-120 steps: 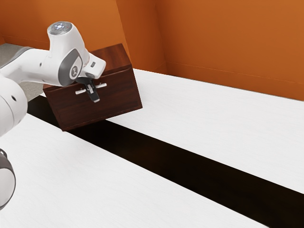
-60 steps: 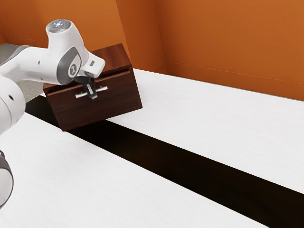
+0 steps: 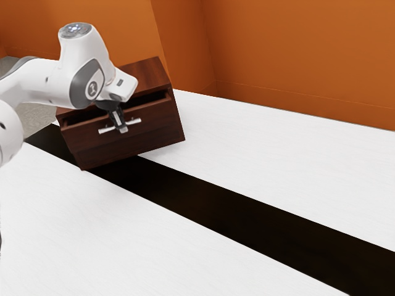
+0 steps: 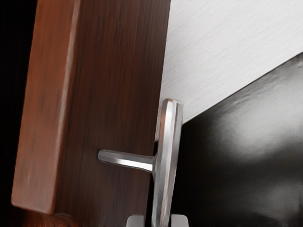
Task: Pull the drawer handle with one arm to open the drawer
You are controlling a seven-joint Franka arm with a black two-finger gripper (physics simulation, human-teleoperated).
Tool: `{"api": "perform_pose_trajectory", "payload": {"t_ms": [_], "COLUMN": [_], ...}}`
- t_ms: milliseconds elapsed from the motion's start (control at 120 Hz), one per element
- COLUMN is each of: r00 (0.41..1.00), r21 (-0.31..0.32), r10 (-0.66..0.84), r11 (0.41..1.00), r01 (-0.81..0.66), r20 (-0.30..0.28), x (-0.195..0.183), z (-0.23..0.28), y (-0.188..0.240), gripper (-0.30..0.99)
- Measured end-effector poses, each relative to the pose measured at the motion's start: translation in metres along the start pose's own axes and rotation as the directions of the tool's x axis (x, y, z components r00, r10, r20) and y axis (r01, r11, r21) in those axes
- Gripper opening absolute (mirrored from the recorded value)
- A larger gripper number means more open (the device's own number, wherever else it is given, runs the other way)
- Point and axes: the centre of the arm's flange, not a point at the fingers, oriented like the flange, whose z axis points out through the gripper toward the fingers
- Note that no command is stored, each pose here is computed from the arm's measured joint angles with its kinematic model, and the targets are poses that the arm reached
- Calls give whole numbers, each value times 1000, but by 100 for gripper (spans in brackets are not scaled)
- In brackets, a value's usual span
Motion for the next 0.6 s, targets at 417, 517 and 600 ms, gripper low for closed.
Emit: {"api": "perform_pose_trajectory", "payload": {"t_ms": [417, 517, 600], "r00": [1000, 1000, 1000], "r21": [-25, -32, -39], "r10": [11, 13, 18], "r11": [1000, 999, 999], "r01": [-11, -13, -18], "r20": [-3, -6, -7], "x": [-3, -4, -6], "z": [-13, -16, -19], "y": [24, 30, 38], "gripper": [-9, -9, -9]}}
